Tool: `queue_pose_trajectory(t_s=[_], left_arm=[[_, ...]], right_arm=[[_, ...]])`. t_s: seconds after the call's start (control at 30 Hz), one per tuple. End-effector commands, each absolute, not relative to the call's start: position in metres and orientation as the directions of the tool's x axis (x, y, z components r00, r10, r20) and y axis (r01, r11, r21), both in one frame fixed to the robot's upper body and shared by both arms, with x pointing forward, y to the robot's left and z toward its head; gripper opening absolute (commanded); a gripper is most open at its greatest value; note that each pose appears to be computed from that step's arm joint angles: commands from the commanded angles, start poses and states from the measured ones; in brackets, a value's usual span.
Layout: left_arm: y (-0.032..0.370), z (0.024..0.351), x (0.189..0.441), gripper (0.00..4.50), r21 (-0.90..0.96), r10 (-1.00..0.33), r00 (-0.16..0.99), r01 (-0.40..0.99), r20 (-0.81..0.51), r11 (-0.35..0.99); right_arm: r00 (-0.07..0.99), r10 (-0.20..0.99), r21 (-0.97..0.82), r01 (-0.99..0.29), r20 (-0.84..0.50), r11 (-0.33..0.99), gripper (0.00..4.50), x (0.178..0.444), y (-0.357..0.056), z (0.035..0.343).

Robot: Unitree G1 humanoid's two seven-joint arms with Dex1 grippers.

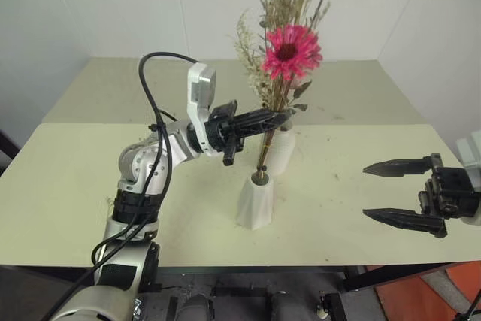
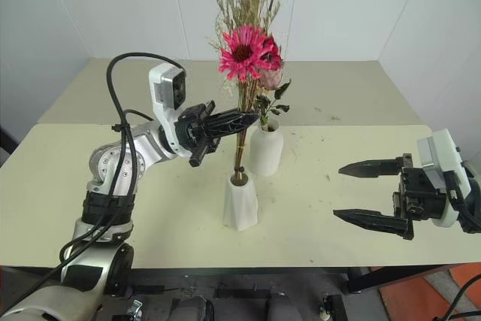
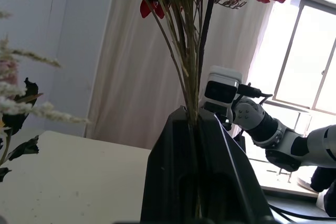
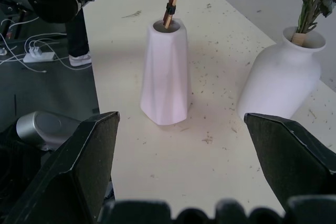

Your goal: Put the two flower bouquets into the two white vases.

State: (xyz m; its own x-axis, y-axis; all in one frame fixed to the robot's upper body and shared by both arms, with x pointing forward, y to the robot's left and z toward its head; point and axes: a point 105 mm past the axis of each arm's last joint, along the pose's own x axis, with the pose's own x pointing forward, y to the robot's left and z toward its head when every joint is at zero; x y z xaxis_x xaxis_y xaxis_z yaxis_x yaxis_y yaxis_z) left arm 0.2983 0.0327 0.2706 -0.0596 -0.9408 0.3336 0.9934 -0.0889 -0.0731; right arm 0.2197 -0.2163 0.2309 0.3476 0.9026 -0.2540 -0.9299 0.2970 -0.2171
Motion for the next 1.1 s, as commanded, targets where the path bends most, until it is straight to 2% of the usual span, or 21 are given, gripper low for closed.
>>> queue_pose_trajectory(t_s=[0.03,0.27,0.43,0.73,0.93,1.1], left_arm=[[0.030,0.268,0.296,0.01,-0.040,-0.944,-0.073,0.995,0.320,-0.090],[0.029,0.255,0.293,0.01,-0.031,-0.959,-0.079,0.995,0.272,-0.090],[0.034,0.253,0.294,1.34,-0.046,-0.967,-0.063,0.996,0.246,-0.077],[0.082,0.238,0.281,4.36,-0.070,-0.987,0.047,0.997,0.153,0.037],[0.130,0.228,0.275,4.45,-0.067,-0.983,0.170,0.984,0.071,0.165],[0.171,0.232,0.269,4.45,-0.004,-0.970,0.242,0.970,-0.007,0.242]], right_arm=[[0.354,0.902,-0.262,-0.921,-0.247,0.289,4.50,0.216,-0.216,0.240],[0.357,0.900,-0.261,-0.920,-0.251,0.292,4.50,0.216,-0.216,0.240],[0.359,0.899,-0.260,-0.920,-0.253,0.294,4.50,0.216,-0.216,0.238],[0.364,0.894,-0.254,-0.920,-0.261,0.300,4.50,0.216,-0.217,0.234],[0.364,0.889,-0.249,-0.921,-0.278,0.299,4.50,0.218,-0.218,0.231],[0.359,0.888,-0.242,-0.924,-0.287,0.296,4.50,0.221,-0.219,0.228]])
